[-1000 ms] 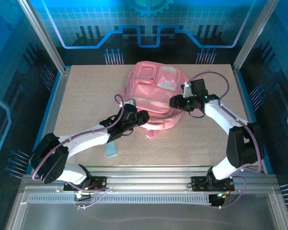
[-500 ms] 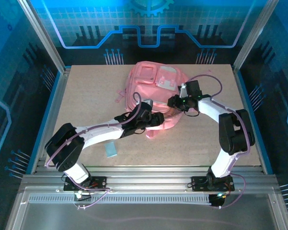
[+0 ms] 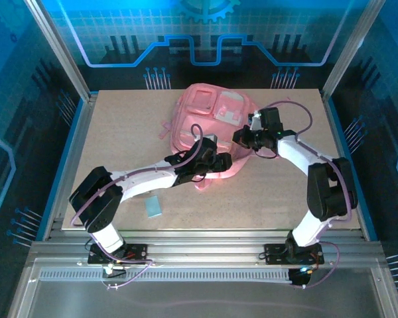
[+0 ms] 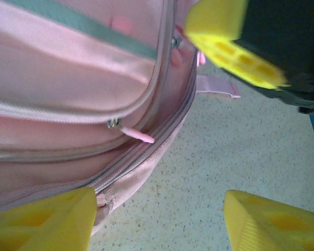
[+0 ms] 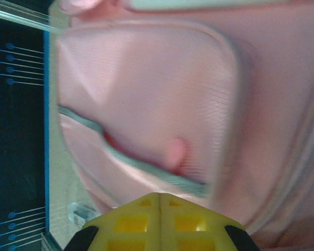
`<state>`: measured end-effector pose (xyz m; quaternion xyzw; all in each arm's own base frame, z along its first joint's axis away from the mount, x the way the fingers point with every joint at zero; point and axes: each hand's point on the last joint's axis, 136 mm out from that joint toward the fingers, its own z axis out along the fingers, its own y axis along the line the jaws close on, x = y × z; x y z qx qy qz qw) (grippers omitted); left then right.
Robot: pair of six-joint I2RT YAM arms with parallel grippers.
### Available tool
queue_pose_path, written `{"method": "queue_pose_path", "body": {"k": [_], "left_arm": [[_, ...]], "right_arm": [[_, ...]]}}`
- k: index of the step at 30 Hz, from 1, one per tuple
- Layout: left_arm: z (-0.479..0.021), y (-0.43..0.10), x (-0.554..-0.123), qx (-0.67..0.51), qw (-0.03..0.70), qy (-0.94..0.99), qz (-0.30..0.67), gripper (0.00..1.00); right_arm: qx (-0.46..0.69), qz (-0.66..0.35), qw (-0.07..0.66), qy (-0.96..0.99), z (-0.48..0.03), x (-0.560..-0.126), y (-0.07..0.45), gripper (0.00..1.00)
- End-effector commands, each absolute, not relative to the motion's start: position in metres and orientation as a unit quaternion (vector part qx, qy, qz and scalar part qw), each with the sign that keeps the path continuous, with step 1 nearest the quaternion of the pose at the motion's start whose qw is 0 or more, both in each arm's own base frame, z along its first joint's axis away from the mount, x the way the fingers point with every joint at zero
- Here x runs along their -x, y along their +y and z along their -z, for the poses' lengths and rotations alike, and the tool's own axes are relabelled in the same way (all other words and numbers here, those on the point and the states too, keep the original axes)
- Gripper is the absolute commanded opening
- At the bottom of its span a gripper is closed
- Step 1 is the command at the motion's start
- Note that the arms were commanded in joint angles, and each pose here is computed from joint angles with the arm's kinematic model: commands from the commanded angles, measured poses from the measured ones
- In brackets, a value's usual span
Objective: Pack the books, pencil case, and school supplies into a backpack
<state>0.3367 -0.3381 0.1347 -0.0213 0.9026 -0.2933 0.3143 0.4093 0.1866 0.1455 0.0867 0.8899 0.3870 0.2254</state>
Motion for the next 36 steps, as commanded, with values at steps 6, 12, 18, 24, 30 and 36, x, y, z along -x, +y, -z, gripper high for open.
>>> {"method": "queue_pose_path", "body": {"k": [6, 12, 18, 24, 30, 36], "left_arm": [[-0.126, -0.341, -0.356, 0.074, 0.321, 0.907, 0.264, 0.68], [-0.129, -0.319, -0.349, 0.082, 0.339, 0.907, 0.236, 0.68], [-0.132, -0.293, -0.331, 0.088, 0.354, 0.901, 0.235, 0.67], [-0.134, -0.283, -0.323, 0.091, 0.355, 0.901, 0.232, 0.68], [-0.138, -0.29, -0.327, 0.082, 0.356, 0.899, 0.241, 0.68], [-0.132, -0.307, -0.334, 0.073, 0.348, 0.899, 0.255, 0.68]], "right_arm": [[-0.057, -0.408, 0.249, 0.876, -0.181, -0.412, 0.206, 0.0], [-0.078, -0.34, 0.23, 0.908, -0.133, -0.41, 0.178, 0.24], [-0.08, -0.356, 0.19, 0.912, -0.097, -0.415, 0.193, 0.38], [-0.075, -0.342, 0.173, 0.921, -0.08, -0.417, 0.203, 0.47], [-0.078, -0.338, 0.179, 0.921, -0.079, -0.414, 0.204, 0.41], [-0.086, -0.428, 0.193, 0.879, -0.122, -0.423, 0.226, 0.0]]}}
